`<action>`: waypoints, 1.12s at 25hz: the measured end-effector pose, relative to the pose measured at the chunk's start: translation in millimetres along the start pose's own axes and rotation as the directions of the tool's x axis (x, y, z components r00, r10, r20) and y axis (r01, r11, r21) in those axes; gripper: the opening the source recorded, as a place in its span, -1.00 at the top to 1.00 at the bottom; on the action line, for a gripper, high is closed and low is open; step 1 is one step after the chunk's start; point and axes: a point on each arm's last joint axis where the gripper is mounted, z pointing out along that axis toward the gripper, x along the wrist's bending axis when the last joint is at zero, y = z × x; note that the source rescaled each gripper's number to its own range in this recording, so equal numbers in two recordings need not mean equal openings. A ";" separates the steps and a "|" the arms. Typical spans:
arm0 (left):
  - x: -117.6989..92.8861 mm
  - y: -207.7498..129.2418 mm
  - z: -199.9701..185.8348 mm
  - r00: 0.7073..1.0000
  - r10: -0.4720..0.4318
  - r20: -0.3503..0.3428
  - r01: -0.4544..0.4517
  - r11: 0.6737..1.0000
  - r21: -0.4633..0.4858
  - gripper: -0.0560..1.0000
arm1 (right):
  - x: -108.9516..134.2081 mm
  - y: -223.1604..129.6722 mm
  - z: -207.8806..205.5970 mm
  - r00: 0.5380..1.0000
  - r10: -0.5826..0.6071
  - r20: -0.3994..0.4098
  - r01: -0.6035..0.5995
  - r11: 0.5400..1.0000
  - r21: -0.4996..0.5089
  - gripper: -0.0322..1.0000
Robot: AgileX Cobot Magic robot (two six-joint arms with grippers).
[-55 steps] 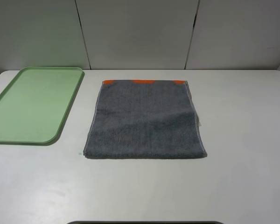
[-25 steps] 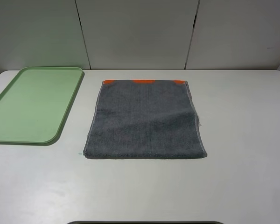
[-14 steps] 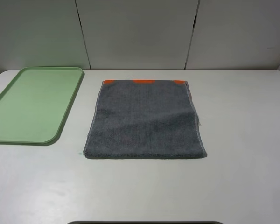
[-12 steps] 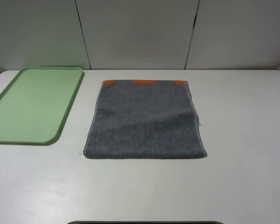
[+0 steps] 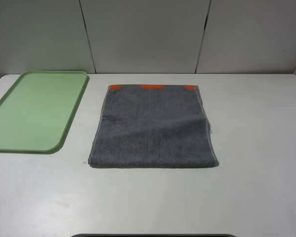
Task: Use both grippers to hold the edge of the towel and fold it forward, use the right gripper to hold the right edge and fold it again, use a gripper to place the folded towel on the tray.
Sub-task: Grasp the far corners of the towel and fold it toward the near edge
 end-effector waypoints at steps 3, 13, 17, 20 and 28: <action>0.6 8.6 4.0 0.996 0.066 0.065 -0.069 0.997 0.041 -1.00 | 0.4 6.0 8.4 0.997 -0.075 -0.027 0.076 0.996 0.049 -1.00; -1.6 40.6 32.1 0.910 0.354 0.217 -0.396 0.896 0.201 -0.99 | 1.1 15.6 30.6 0.911 -0.396 -0.113 0.408 0.905 0.117 -1.00; -5.5 47.3 48.6 0.838 0.492 0.235 -0.542 0.800 0.259 -0.99 | 1.6 17.8 37.8 0.866 -0.477 -0.152 0.496 0.859 0.129 -1.00; -8.7 49.9 56.1 0.798 0.549 0.247 -0.602 0.747 0.283 -0.99 | 1.4 20.2 43.1 0.830 -0.531 -0.169 0.553 0.824 0.126 -1.00; -20.8 56.9 68.1 0.671 0.707 0.224 -0.739 0.612 0.280 -0.98 | -1.4 32.5 68.7 0.756 -0.627 -0.187 0.651 0.751 0.114 -1.00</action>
